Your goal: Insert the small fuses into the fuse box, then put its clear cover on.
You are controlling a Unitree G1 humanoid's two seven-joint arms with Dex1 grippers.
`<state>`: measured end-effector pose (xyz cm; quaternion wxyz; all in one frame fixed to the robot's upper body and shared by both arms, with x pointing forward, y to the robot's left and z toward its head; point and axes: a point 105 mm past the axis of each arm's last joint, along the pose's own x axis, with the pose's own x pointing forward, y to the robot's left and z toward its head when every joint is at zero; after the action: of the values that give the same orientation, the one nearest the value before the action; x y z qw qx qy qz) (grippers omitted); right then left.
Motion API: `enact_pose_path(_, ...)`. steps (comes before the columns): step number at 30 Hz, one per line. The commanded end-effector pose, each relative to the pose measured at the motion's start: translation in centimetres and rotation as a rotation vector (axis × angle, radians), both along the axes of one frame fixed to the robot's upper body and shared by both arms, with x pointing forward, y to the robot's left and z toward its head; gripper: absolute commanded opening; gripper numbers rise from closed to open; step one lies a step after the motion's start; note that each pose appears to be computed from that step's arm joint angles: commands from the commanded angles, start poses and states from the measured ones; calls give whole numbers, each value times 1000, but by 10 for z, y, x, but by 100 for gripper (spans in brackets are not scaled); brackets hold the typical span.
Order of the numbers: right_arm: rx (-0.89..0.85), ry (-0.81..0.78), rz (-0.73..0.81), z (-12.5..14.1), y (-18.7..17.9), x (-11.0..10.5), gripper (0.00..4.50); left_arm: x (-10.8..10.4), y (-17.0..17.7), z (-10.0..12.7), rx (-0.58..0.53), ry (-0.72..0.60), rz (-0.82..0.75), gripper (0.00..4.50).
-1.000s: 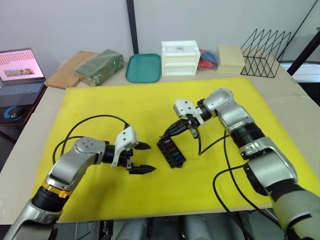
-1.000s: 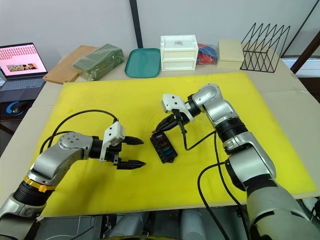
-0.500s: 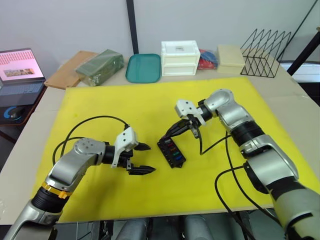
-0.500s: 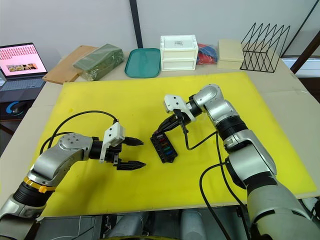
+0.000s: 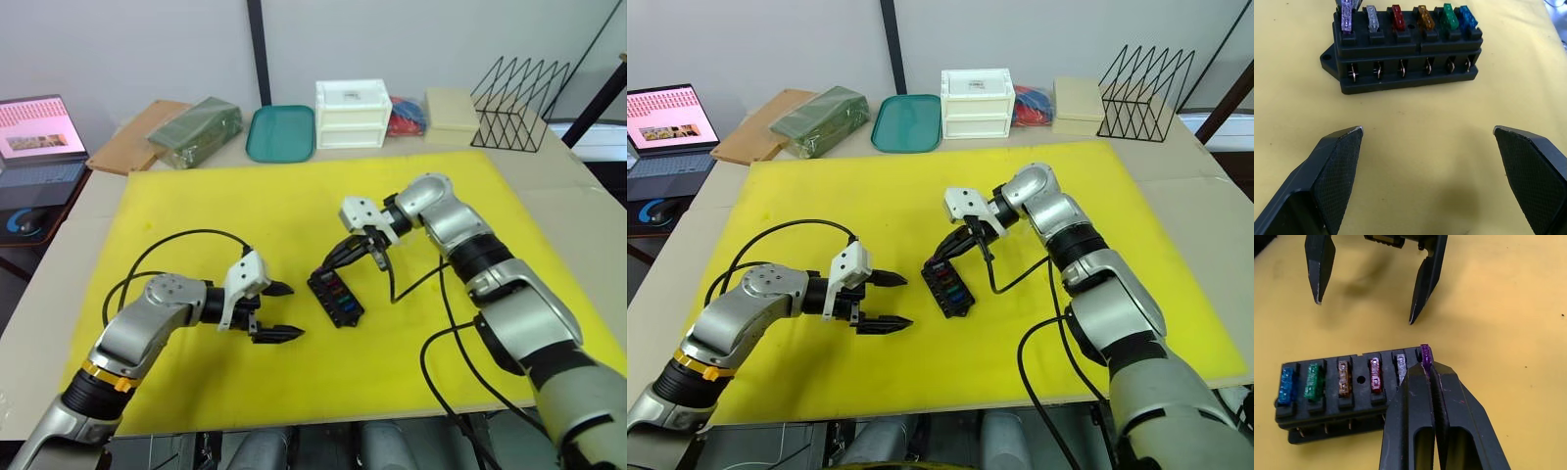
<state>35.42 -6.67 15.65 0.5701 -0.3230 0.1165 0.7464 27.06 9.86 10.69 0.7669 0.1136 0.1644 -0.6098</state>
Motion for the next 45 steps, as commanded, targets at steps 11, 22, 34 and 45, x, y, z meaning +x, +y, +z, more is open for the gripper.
enact_pose_path(11,-22,-42,2,6,-2,5,0,2,-3,11,-7,-58,-9,448)
enact_pose_path(22,141,5,13,51,12,-10,0,1,11,14,9,-55,4,448)
enact_pose_path(34,221,-60,-147,61,-9,-54,0,4,26,18,-36,-25,54,448)
enact_pose_path(45,280,-112,-384,61,-28,-72,118,21,21,23,18,-149,-69,450)
